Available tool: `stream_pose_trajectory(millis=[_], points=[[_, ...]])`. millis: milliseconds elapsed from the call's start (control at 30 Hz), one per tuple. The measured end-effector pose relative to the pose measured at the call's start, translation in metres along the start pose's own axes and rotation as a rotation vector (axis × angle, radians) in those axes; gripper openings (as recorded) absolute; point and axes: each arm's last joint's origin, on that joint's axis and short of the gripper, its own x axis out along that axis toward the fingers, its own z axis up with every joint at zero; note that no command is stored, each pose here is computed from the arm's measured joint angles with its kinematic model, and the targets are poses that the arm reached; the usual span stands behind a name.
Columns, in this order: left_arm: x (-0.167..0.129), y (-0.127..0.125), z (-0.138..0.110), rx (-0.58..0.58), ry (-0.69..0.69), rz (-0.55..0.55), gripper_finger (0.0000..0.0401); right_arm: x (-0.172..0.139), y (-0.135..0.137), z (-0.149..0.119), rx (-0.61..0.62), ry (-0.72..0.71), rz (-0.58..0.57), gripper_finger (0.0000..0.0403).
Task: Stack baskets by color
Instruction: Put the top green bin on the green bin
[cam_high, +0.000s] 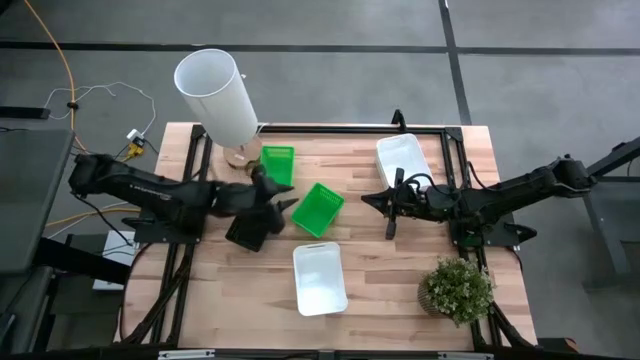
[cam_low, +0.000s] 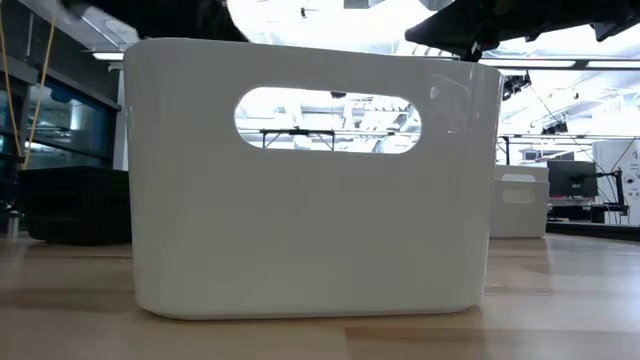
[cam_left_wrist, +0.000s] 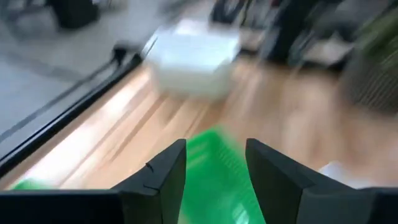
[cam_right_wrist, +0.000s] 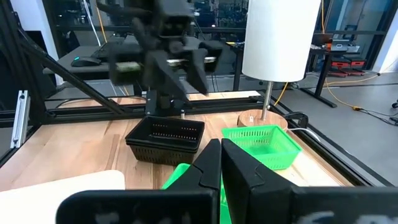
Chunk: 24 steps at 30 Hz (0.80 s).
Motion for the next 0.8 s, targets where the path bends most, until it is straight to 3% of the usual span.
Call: stream_pose_trajectory(millis=[100, 300, 500, 800], points=[[0.013, 0.010, 0.012, 0.078, 0.213, 0.078, 0.0166, 0.000, 0.000, 0.000, 0.007, 0.001, 0.000, 0.0000], [0.042, 0.043, 0.015, 0.129, 0.600, 0.088, 0.0200, 0.000, 0.000, 0.000, 0.007, 0.001, 0.000, 0.0000], [0.075, 0.072, 0.014, 0.095, 0.728, -0.063, 0.0222, 0.000, 0.000, 0.000, -0.002, 0.004, 0.000, 0.0000], [0.101, 0.098, -0.009, 0.168, 0.891, -0.049, 0.0225, 0.000, 0.000, -0.003, -0.012, 0.030, 0.001, 0.0000]])
